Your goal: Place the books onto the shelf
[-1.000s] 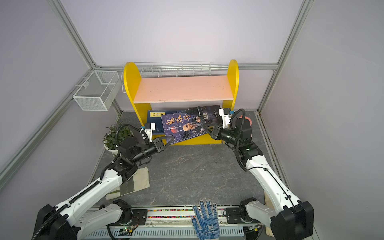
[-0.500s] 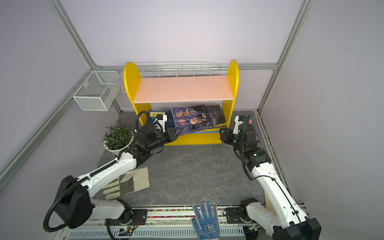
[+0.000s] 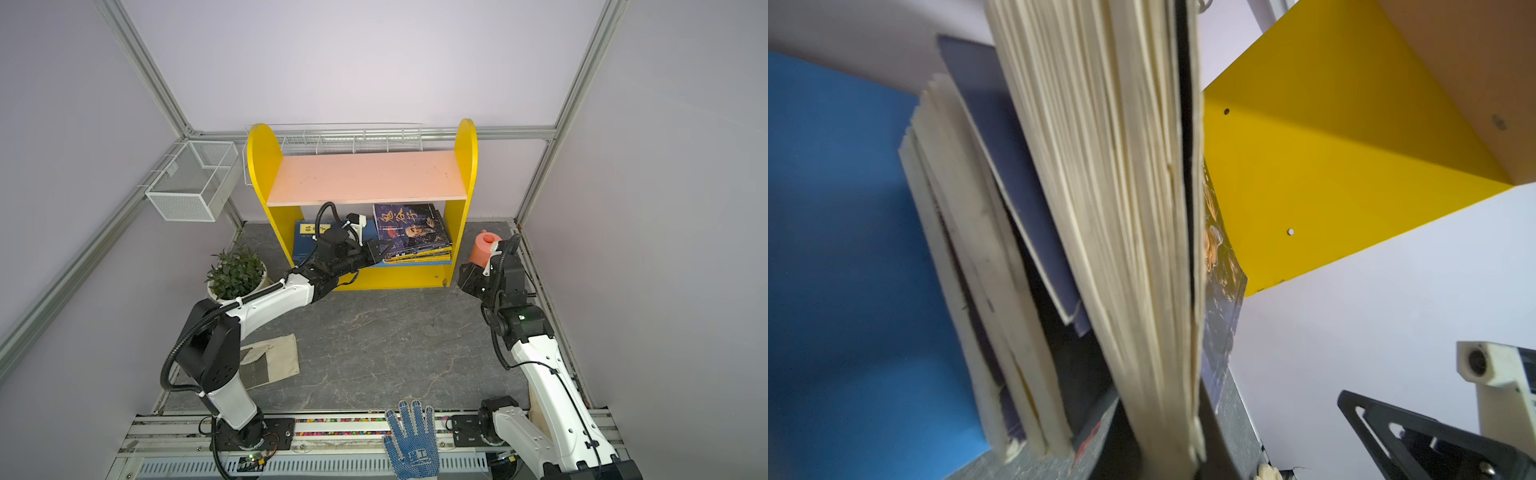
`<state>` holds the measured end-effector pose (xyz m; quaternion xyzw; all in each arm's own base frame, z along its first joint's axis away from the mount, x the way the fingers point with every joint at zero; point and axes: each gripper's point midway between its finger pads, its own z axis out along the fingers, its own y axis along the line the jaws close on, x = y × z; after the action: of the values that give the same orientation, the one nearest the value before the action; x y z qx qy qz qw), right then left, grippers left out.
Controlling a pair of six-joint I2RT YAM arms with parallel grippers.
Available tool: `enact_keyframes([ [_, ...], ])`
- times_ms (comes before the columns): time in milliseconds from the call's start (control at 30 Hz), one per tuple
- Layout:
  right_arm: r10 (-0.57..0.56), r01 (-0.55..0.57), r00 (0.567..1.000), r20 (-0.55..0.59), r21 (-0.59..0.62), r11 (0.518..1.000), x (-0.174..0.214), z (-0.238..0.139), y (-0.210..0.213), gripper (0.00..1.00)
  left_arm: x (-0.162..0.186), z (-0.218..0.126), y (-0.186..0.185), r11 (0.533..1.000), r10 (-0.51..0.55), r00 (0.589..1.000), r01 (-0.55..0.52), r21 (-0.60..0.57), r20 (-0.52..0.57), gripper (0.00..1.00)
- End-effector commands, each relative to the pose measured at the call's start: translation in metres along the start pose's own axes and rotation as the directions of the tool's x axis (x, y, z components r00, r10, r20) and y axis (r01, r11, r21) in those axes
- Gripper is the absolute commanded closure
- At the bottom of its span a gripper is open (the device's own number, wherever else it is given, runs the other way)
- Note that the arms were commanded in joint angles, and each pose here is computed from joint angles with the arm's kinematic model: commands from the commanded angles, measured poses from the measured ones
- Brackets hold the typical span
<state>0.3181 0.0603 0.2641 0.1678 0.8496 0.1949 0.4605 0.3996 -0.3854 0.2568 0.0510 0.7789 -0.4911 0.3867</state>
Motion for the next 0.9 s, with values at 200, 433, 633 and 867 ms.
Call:
enact_keyframes([
  [200, -0.013, 0.012, 0.999, -0.035, -0.005, 1.0, 0.008, 0.002, -0.004, 0.47, -0.016, 0.021, -0.015, 0.999, 0.035, 0.999, -0.036, 0.029, 0.035, 1.0],
  [433, -0.012, 0.012, 0.999, -0.045, -0.007, 1.0, 0.01, 0.003, -0.005, 0.47, -0.012, 0.024, -0.015, 0.999, 0.039, 0.999, -0.039, -0.002, -0.003, 0.65],
  [633, 0.006, -0.007, 0.998, -0.057, -0.016, 1.0, 0.013, 0.006, -0.005, 0.47, -0.028, 0.012, -0.021, 0.995, 0.068, 0.997, -0.066, -0.071, 0.027, 0.34],
  [867, 0.014, -0.015, 0.998, -0.058, -0.017, 1.0, 0.013, 0.006, -0.005, 0.47, -0.04, -0.007, -0.018, 0.981, 0.082, 0.995, -0.071, -0.182, 0.052, 0.11],
])
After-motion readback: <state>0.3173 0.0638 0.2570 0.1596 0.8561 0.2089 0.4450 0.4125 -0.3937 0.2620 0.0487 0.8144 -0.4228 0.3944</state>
